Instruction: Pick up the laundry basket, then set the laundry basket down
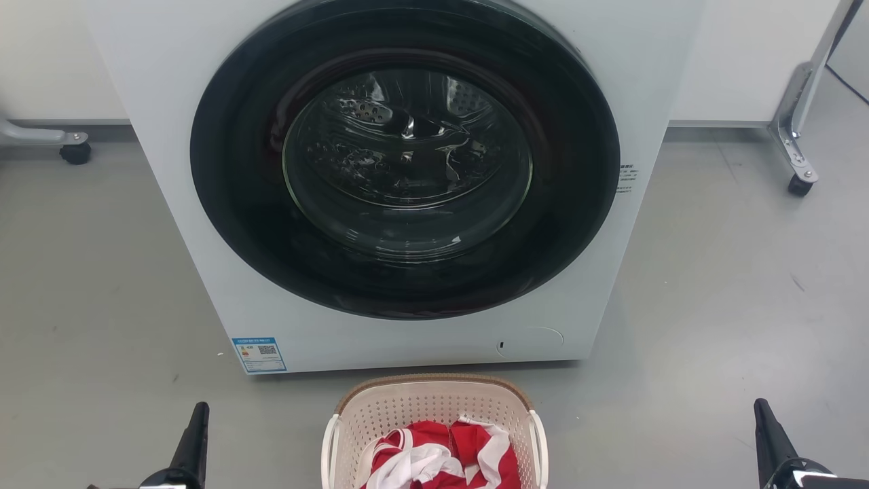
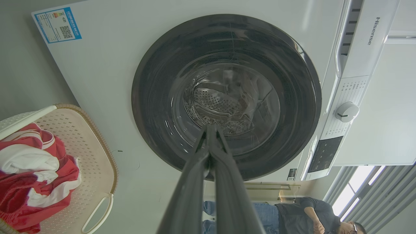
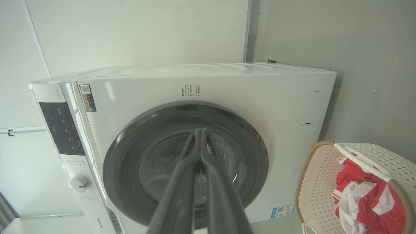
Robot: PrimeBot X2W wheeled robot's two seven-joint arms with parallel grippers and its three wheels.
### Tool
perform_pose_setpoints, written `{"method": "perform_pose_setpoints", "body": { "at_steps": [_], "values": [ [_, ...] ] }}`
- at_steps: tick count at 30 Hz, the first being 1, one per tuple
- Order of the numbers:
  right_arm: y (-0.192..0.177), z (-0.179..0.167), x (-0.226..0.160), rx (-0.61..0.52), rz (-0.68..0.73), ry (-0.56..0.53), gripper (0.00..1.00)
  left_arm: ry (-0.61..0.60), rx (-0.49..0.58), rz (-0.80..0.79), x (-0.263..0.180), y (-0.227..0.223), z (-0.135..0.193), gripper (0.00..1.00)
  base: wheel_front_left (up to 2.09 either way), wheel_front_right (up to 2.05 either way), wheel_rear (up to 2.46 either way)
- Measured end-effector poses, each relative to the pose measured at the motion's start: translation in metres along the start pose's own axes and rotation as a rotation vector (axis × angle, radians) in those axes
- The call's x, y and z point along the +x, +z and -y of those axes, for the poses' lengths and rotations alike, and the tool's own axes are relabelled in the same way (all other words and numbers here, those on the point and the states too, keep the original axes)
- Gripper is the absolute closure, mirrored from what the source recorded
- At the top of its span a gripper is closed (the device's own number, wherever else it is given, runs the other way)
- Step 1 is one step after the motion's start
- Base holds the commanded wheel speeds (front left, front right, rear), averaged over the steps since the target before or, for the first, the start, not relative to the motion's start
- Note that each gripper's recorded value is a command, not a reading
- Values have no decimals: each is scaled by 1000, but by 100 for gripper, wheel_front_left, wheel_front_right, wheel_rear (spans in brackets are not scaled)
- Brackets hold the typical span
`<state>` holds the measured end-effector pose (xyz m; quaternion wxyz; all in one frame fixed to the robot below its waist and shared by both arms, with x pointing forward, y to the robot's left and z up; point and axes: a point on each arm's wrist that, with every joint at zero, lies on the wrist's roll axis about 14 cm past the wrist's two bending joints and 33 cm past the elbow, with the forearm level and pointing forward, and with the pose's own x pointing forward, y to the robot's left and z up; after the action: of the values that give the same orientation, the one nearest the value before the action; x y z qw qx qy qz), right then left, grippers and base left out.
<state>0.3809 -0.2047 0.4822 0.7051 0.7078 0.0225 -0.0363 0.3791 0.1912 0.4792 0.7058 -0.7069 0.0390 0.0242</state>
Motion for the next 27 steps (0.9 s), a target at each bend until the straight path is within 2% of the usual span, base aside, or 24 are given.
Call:
{"method": "perform_pose_setpoints", "body": {
  "at_steps": [27],
  "values": [
    [0, 0, 0, 0, 0, 0, 100, 0, 0, 0, 0, 0, 0, 100, 0, 0, 0]
  ]
}}
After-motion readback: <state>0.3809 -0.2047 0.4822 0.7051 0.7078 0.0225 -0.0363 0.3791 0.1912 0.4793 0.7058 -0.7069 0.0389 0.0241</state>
